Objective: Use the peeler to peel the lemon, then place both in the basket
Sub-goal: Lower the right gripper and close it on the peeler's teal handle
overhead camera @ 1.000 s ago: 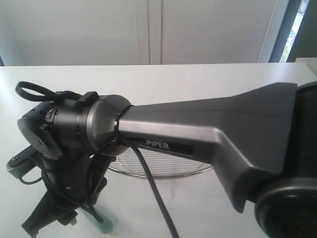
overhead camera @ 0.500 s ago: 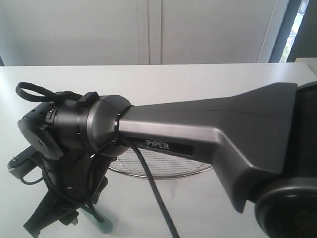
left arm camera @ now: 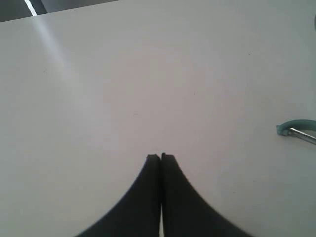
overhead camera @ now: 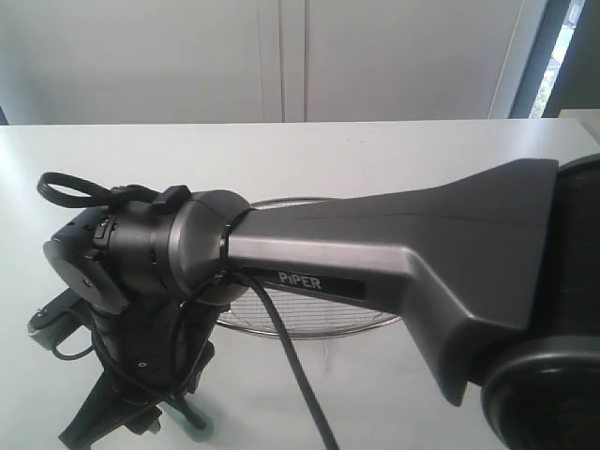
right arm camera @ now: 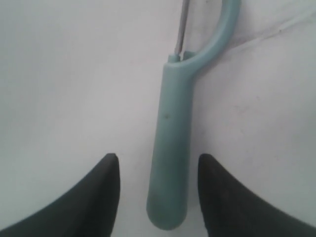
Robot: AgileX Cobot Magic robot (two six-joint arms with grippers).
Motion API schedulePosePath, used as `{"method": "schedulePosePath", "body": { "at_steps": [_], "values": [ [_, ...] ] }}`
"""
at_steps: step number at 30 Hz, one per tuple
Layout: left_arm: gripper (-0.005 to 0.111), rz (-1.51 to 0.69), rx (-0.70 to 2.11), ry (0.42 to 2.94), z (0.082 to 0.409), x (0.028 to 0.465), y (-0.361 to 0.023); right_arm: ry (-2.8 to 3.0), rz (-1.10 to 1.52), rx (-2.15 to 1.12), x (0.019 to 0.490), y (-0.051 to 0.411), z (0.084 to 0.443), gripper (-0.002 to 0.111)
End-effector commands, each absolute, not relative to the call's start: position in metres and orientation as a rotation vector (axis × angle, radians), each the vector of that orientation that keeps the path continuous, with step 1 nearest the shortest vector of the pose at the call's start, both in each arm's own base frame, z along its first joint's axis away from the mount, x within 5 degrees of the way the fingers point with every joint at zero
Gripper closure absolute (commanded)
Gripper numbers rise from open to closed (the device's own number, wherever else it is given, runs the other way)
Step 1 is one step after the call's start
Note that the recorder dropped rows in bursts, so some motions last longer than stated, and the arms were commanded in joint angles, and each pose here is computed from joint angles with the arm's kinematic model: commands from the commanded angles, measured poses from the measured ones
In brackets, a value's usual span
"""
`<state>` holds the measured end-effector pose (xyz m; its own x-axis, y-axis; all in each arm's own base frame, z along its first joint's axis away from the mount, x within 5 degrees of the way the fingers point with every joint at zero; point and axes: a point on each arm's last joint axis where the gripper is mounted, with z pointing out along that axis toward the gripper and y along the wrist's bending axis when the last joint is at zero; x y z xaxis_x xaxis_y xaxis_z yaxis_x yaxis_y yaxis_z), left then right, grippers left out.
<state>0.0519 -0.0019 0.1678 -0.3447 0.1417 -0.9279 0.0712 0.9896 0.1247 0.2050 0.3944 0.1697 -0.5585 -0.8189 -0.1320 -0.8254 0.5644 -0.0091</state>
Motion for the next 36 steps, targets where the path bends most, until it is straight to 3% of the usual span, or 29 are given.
{"method": "schedulePosePath", "body": {
  "at_steps": [1, 11, 36],
  "values": [
    [0.107, 0.072, 0.163, 1.927, 0.166, 0.052, -0.002, 2.666, 0.07, -1.413, 0.206, 0.394, 0.165, 0.061],
    [0.107, 0.072, 0.163, 1.927, 0.166, 0.052, -0.002, 2.702, 0.027, -1.434, 0.207, 0.395, 0.145, 0.061],
    [0.107, 0.072, 0.163, 1.927, 0.166, 0.052, -0.002, 2.689, 0.042, -1.427, 0.207, 0.396, 0.145, 0.061]
  ]
}}
